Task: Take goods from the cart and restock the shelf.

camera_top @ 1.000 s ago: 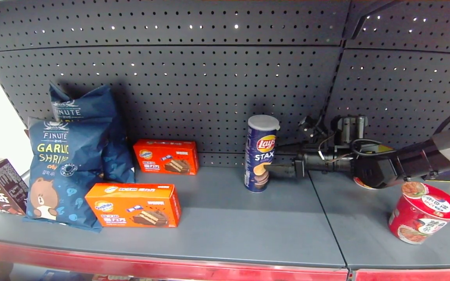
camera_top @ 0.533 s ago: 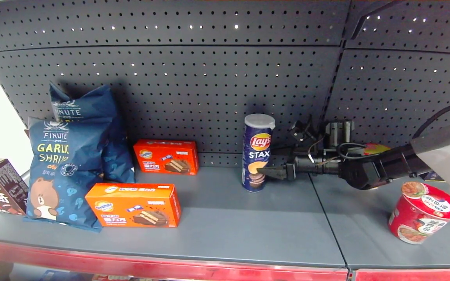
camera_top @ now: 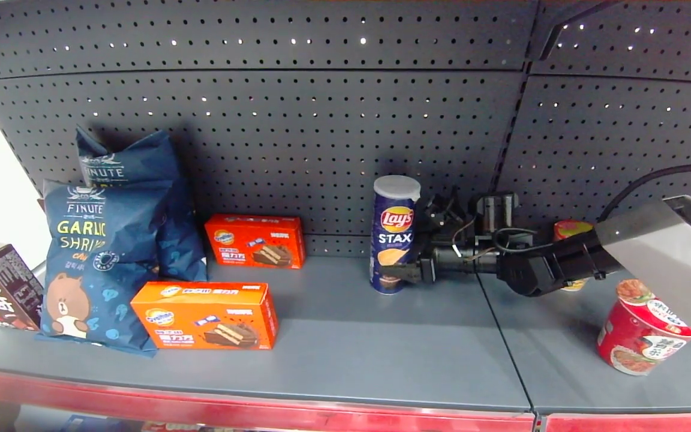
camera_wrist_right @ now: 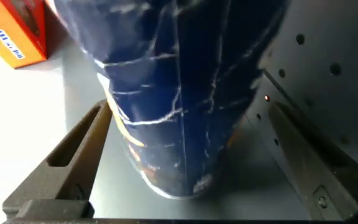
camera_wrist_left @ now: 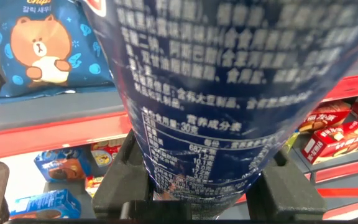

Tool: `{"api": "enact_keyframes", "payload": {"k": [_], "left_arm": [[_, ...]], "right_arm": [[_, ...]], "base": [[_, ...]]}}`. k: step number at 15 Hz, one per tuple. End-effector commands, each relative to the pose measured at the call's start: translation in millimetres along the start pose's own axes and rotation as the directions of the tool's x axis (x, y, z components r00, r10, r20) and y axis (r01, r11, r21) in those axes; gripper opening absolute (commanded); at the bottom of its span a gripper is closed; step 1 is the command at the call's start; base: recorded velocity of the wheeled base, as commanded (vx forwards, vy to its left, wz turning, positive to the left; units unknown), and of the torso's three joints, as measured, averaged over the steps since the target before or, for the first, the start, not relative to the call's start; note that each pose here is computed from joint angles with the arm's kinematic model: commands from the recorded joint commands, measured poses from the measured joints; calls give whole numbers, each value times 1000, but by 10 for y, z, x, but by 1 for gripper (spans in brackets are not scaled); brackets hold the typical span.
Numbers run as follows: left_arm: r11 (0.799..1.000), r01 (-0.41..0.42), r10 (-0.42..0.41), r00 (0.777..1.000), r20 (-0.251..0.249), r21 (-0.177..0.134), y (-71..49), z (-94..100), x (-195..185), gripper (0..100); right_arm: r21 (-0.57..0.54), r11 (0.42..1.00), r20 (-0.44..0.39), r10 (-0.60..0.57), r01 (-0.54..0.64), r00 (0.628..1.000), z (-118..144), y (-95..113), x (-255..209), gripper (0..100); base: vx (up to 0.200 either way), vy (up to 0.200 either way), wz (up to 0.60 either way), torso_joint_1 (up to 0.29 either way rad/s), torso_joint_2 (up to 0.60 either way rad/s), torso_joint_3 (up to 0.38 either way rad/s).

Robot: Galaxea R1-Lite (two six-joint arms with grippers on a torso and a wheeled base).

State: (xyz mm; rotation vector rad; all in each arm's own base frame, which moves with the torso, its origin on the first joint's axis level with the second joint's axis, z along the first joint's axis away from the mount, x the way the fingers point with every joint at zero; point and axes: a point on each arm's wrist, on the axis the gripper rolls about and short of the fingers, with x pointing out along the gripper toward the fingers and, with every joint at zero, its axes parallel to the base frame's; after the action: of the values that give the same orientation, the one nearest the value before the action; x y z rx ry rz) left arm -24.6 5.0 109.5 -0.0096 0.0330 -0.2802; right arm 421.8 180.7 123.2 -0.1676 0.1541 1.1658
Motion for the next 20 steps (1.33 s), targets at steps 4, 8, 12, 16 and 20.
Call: {"api": "enact_keyframes", "payload": {"k": [4,8,12,16,20], "left_arm": [[1000,2,-2,1000,-4,0,0,-4,3,0],[1000,0,0,1000,-10,0,1,-23,9,0],[1000,0,0,1000,-22,0,2,-67,25,0],[1000,3,-3,999,-32,1,2,-100,36,0],[1000,3,-3,1000,-24,3,2,-81,31,0]], "right_arm": [[7,1000,-6,15,-15,1000,-99,-19,123,100],[-1,1000,11,-2,2,1000,-77,-29,134,0],[-4,999,-4,-54,54,999,128,213,-66,0],[-6,996,-17,-87,87,996,387,667,-525,0],[-3,997,-22,-80,80,997,345,1109,-934,0]], "base": [[0,0,0,0,0,0],[0,0,0,0,0,0],[0,0,0,0,0,0],[0,0,0,0,0,0],[0,0,0,0,0,0]]}}
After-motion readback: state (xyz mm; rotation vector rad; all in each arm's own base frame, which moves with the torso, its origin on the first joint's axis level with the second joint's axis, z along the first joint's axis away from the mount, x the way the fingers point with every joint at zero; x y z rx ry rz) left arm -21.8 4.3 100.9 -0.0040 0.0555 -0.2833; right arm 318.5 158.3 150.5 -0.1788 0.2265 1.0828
